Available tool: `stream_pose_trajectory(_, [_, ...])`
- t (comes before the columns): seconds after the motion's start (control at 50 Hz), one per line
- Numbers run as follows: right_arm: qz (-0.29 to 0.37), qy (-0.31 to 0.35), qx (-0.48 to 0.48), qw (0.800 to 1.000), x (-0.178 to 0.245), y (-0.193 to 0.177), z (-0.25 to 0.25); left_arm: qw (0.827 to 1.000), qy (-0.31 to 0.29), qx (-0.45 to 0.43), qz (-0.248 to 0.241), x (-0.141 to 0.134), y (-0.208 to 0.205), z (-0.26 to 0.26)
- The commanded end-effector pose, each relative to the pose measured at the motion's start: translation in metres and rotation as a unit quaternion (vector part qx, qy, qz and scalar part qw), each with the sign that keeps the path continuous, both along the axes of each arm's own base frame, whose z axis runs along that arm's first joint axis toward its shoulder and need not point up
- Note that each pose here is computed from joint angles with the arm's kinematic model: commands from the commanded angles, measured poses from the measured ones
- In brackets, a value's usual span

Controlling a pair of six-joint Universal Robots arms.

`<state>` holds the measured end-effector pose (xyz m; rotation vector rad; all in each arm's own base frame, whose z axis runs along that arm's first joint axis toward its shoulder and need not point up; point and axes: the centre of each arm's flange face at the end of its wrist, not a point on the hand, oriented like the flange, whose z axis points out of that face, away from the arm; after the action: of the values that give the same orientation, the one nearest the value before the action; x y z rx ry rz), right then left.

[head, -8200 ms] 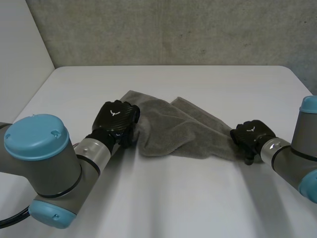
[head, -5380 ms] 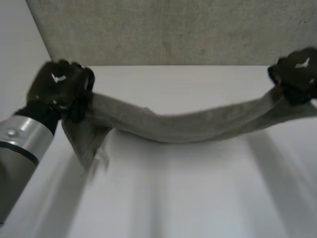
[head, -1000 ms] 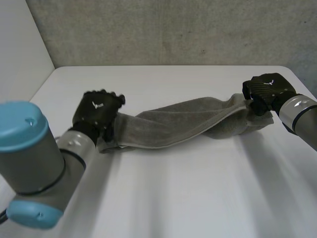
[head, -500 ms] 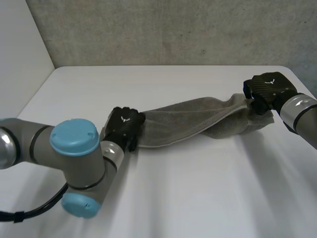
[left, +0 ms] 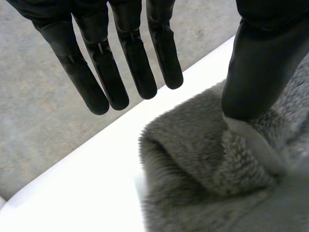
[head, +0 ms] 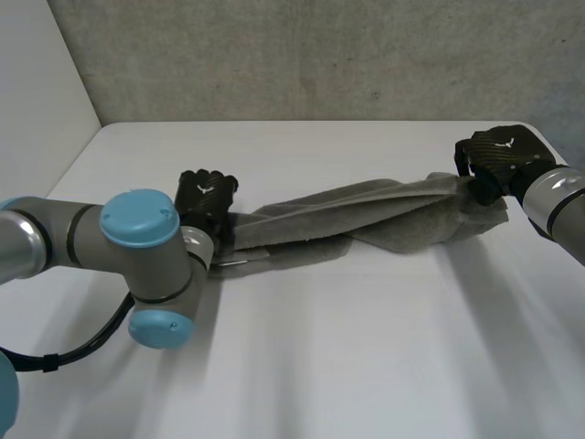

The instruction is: Fold the towel.

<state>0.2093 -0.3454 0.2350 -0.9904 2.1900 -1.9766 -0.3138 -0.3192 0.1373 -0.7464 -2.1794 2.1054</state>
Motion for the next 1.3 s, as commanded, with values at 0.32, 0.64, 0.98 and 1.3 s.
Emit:
stream_pose_trajectory(0.32, [-0.001, -0.005, -0.019, 1.000, 0.001, 0.000, 0.004, 1.000, -0.025, 0.007, -0.006, 0.013, 0.023, 0.013])
stream_pose_trajectory(0.64, [0.007, -0.027, -0.161, 0.987, -0.002, 0.034, 0.128, 0.985, 0.060, -0.159, 0.031, 0.043, 0.019, 0.163])
stream_pose_trajectory(0.98, [0.078, 0.114, 0.007, 0.990, -0.010, 0.051, 0.101, 0.989, 0.005, -0.142, -0.038, 0.063, 0.037, 0.204])
stream_pose_trajectory(1.3, [0.088, 0.129, 0.052, 0.986, 0.015, 0.038, 0.045, 0.993, -0.083, 0.037, -0.079, 0.047, 0.044, 0.073])
